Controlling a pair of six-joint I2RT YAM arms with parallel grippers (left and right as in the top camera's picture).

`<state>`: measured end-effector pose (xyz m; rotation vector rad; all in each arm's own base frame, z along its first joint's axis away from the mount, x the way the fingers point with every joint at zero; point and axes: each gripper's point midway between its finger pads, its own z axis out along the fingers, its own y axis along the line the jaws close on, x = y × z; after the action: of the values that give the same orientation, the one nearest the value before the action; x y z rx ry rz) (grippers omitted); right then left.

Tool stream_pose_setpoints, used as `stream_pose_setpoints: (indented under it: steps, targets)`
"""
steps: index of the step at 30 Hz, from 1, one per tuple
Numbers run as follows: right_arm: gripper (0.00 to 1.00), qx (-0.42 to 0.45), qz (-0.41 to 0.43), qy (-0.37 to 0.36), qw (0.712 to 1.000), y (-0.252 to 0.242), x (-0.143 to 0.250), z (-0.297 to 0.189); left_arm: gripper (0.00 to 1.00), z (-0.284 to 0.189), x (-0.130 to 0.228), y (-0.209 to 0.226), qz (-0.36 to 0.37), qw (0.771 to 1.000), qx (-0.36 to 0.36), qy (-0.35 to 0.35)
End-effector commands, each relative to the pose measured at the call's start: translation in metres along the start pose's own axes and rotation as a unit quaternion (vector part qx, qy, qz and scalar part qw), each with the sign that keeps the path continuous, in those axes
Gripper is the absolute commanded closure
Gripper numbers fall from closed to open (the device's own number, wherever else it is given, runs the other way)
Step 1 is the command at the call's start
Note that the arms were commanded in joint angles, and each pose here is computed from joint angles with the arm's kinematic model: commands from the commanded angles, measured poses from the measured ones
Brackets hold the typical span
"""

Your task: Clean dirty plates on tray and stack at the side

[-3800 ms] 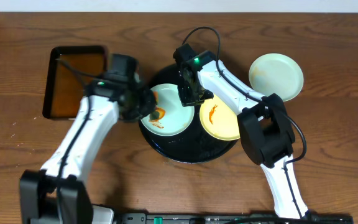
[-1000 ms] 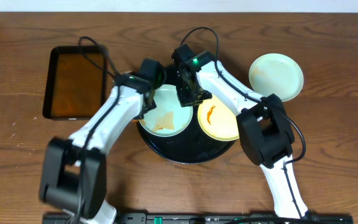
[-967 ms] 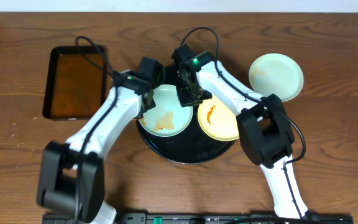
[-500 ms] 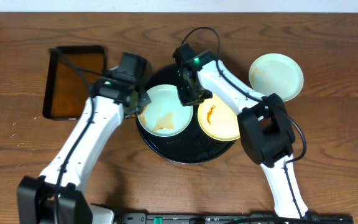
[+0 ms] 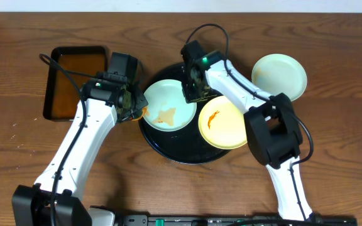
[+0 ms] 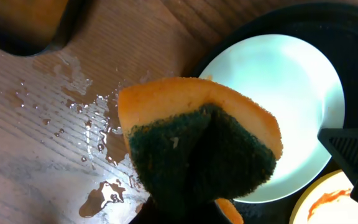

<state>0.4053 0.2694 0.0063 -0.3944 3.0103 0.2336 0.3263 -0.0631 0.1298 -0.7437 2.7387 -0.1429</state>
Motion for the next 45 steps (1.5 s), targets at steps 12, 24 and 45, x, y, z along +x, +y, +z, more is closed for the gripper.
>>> stream_pose_setpoints:
  steps: [12,24,45]
  targets:
    - [0.99,0.191,-0.020,-0.173,0.966,-0.051,-0.031,-0.149,0.92,-0.001,0.002,0.001,0.008,1.000,0.002,0.002]
    - [0.99,0.325,-0.074,-0.236,0.913,-0.056,-0.031,-0.215,0.92,-0.001,0.002,0.001,0.008,1.000,0.002,0.002]
    - [0.22,-0.013,0.104,-0.002,0.995,-0.052,0.015,-0.098,0.92,-0.001,0.002,0.001,0.008,1.000,0.002,0.003]
